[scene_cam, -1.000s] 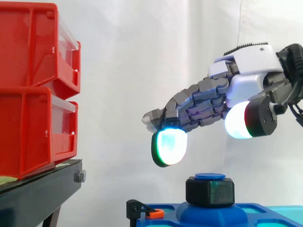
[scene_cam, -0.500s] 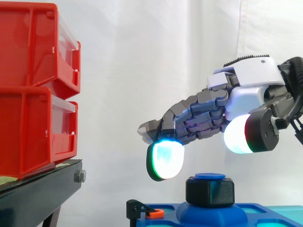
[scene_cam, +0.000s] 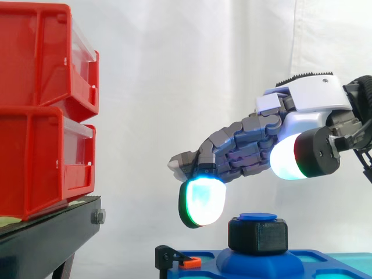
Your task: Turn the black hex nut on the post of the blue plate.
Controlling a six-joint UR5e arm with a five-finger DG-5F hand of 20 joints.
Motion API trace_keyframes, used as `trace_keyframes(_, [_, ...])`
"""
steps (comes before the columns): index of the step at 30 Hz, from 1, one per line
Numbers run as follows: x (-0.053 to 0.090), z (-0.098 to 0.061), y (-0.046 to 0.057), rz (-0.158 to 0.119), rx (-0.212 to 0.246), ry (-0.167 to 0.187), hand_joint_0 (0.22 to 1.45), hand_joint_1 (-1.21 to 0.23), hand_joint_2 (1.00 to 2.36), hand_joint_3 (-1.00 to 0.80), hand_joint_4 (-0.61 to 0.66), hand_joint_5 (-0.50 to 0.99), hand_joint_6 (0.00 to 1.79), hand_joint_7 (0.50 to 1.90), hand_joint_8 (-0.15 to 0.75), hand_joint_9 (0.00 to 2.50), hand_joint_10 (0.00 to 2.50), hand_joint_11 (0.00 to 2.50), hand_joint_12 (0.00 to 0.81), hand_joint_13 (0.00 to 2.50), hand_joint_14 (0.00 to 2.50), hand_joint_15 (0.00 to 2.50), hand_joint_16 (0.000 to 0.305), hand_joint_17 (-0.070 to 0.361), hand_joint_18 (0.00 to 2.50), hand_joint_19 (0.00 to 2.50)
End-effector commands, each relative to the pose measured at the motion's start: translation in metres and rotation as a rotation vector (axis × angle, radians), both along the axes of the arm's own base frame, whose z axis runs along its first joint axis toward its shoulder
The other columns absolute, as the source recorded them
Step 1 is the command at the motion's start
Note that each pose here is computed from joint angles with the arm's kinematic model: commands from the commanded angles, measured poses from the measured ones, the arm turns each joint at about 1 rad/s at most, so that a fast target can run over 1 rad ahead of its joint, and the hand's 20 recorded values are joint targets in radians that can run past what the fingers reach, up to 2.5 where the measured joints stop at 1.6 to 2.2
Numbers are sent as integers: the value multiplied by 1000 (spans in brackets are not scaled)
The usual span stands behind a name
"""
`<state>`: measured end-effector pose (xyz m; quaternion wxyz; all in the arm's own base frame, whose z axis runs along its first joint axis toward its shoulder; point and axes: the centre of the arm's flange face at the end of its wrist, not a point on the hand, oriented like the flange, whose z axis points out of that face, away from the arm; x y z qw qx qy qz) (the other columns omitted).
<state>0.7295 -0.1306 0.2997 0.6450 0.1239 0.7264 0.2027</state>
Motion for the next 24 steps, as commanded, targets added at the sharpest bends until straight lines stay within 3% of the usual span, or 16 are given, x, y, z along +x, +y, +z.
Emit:
trace_keyframes(1, [-1,-3,0,0,0,5,367,-469,1000,-500,256,-248,503,988,224,3,0,0,382,11,0,0,55,125,0,0])
trace_keyframes(19, [-4,-8,-4,-5,22,20,368,-462,1000,-500,265,-243,503,1008,222,6,0,0,380,11,0,0,55,124,0,0])
trace_keyframes(24, [-5,-6,-7,-8,22,19,363,-539,1000,-500,267,-242,503,1016,223,6,0,0,380,13,0,0,55,124,0,0])
